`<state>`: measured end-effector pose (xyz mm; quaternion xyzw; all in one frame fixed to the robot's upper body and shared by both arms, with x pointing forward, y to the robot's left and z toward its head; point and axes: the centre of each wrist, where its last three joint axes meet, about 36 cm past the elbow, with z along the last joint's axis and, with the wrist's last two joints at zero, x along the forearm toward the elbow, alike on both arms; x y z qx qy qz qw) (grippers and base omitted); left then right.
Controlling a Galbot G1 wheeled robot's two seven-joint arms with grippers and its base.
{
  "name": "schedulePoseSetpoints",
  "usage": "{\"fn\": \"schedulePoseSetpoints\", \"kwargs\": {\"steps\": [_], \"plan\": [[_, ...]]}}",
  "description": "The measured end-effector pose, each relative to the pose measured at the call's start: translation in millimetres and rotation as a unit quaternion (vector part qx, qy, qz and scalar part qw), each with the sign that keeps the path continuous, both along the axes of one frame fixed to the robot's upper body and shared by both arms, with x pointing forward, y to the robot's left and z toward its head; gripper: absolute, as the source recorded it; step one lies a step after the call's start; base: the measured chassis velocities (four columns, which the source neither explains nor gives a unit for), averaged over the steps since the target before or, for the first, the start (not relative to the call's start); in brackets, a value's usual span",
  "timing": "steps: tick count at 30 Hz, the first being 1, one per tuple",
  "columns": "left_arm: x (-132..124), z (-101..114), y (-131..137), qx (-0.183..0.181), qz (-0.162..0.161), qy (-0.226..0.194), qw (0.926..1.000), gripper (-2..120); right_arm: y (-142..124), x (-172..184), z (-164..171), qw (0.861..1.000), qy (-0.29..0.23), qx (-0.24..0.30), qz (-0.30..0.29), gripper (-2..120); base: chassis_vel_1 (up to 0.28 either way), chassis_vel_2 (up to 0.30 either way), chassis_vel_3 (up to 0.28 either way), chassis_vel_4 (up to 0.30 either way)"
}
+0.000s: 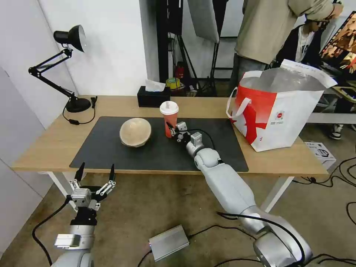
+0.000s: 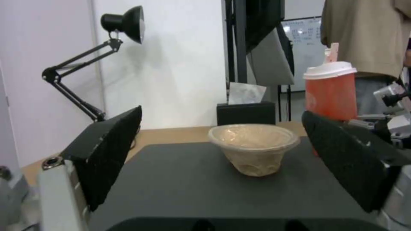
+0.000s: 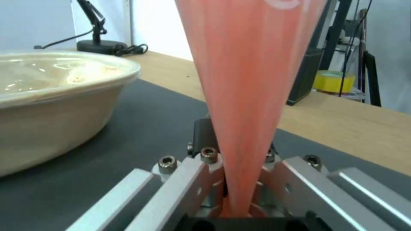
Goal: Pick up the trash from the table and place it into the takeout bag.
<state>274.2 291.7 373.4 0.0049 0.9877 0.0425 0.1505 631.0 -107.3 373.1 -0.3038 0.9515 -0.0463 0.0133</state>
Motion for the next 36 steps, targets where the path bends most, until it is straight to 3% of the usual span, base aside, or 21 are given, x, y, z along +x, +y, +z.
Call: {"fn": "schedulePoseSetpoints", "kwargs": {"steps": [24, 36], "plan": [[3.1, -2.4, 2.7, -0.003, -0.002, 0.001, 1.0, 100, 8.4, -10.5, 38.1, 0.999, -0.025, 0.004, 0.019, 2, 0.0, 0.0, 0.0, 0.0], [2.0, -0.5, 5.2, 0.001, -0.003, 0.0, 1.0, 100, -8.6, -23.2, 76.6, 0.998, -0.046, -0.005, 0.034, 2, 0.0, 0.0, 0.0, 0.0]]}}
